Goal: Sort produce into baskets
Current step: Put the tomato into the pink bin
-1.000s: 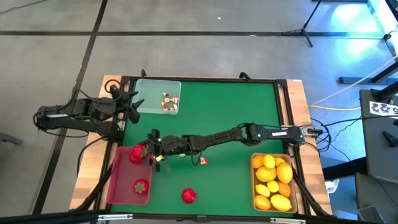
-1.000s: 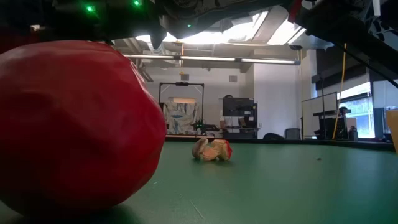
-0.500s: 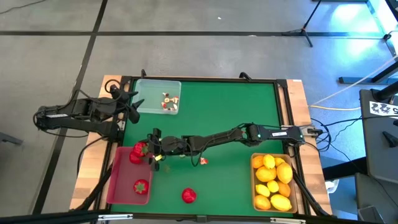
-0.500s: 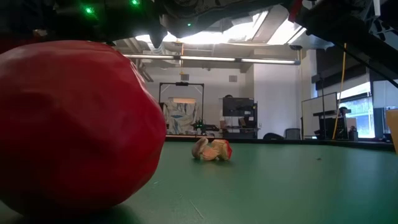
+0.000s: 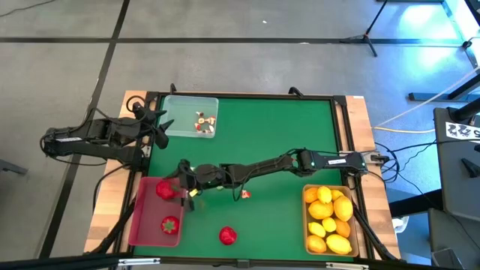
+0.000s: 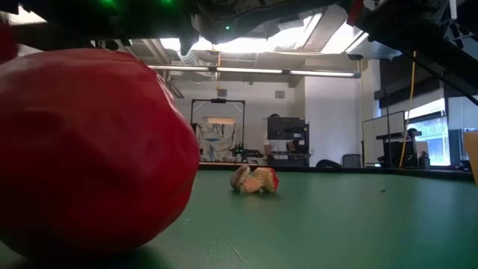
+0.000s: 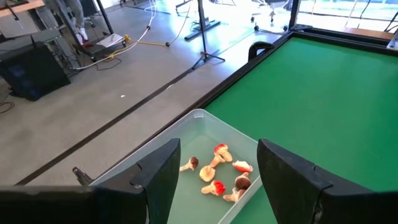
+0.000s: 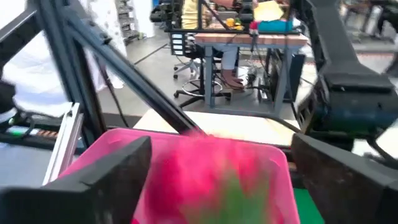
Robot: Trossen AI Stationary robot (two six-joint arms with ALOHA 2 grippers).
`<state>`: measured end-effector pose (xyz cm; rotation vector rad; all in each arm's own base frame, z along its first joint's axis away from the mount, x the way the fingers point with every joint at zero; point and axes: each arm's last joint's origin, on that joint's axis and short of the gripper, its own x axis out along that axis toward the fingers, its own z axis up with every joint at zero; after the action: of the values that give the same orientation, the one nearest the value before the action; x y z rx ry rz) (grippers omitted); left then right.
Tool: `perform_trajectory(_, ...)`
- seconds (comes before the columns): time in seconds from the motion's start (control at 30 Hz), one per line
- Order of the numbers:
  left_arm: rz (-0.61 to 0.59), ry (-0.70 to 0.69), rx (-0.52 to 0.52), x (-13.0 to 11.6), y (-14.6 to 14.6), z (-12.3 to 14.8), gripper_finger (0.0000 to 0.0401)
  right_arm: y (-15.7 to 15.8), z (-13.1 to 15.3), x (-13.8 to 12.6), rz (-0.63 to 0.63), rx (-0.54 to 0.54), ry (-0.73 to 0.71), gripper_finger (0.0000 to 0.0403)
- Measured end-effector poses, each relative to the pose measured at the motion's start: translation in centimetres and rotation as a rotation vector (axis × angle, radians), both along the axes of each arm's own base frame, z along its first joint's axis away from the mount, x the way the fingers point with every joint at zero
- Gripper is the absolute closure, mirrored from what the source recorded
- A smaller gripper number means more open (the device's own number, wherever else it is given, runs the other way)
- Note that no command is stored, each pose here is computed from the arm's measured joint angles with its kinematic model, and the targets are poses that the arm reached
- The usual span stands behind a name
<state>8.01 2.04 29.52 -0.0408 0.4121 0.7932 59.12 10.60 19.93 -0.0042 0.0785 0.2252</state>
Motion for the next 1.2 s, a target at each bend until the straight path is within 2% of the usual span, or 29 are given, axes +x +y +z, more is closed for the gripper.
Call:
perform_trajectory(0.1, 0.0, 0.0, 0.0, 0.0, 0.0, 0.0, 0.0191, -0.3, 0.0, 0.1, -0.019, 0.019, 0.007, 0.001)
perform_trajectory(0.27, 0.0, 0.0, 0.0, 0.0, 0.0, 0.0, 0.0191, -0.5, -0.1, 0.1, -0.041, 0.013, 0.011, 0.0031)
perform_trajectory(0.37, 0.0, 0.0, 0.0, 0.0, 0.0, 0.0, 0.0191, -0.8, -0.3, 0.1, -0.12, 0.011, 0.038, 0.0035)
perform_trajectory(0.47, 0.0, 0.003, 0.0, 0.0, 0.0, 0.0, 0.0191, -1.1, -1.0, 0.0, -0.149, 0.1, 0.125, 0.0033)
perform_trajectory(0.57, 0.0, 0.01, 0.0, 0.0, 0.0, -0.1, 0.0191, -1.6, -1.5, 0.0, -0.098, 0.215, 0.204, 0.0029)
perform_trajectory(0.63, 0.0, 0.01, 0.0, 0.0, 0.0, -0.1, 0.0191, -2.0, -1.7, -0.1, -0.072, 0.221, 0.267, 0.0028)
perform_trajectory(0.77, -0.001, 0.01, 0.0, 0.0, 0.0, -0.1, 0.0191, -1.7, -0.9, -1.2, -0.048, 0.157, 0.406, 0.0027)
perform_trajectory(0.93, 0.0, 0.01, 0.0, 0.0, 0.0, -0.1, 0.0191, 1.0, 2.9, -3.9, -0.008, 0.008, 0.504, 0.0027)
perform_trajectory(1.2, 0.0, 0.009, -0.001, 0.0, 0.0, -0.1, 0.0191, 5.6, 4.8, -9.1, -0.004, -0.112, 0.804, 0.0026)
